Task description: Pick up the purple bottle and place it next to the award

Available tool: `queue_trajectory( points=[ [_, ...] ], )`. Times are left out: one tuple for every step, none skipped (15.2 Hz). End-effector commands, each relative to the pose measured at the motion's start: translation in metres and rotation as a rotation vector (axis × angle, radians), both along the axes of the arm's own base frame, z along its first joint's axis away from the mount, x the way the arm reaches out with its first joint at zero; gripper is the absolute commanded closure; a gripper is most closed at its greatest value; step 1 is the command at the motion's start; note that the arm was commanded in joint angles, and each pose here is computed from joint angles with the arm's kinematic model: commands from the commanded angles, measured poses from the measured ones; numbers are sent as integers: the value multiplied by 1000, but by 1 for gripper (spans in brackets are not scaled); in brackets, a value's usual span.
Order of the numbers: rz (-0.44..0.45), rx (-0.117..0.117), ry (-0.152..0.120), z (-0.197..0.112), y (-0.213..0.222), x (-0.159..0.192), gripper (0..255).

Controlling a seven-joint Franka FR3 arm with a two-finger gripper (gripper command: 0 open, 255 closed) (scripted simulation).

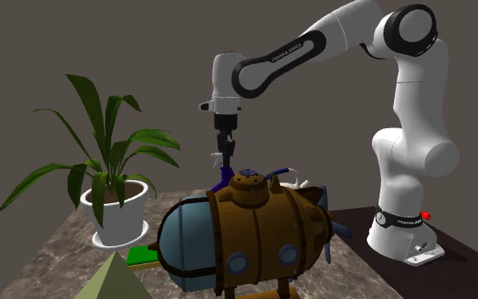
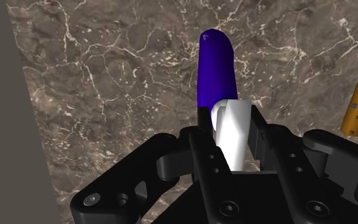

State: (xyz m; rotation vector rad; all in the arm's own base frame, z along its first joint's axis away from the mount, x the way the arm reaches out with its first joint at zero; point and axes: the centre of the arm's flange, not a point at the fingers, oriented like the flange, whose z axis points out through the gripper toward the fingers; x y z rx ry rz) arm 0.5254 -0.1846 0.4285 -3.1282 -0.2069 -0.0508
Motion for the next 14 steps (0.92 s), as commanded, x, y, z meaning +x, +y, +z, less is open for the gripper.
queue_trajectory(
  points=[
    [0, 0, 0, 11, 0, 0, 255],
    [0, 0, 0, 16, 0, 0, 255],
    [0, 0, 0, 22, 0, 0, 255],
    [0, 0, 0, 27, 0, 0, 255],
    [0, 0, 0, 32, 0, 0, 255],
    [0, 0, 0, 37, 0, 0, 255],
    [0, 0, 0, 43, 0, 0, 255],
    [0, 0, 0, 48, 0, 0, 255],
    [0, 0, 0, 53, 0, 0, 255],
    [0, 0, 0, 59, 0, 0, 255],
    [0, 0, 0, 64, 0, 0, 255],
    [0, 0, 0, 69, 0, 0, 255],
    [0, 0, 0, 74, 0, 0, 255],
    [0, 0, 0, 80, 0, 0, 255]
  ],
)
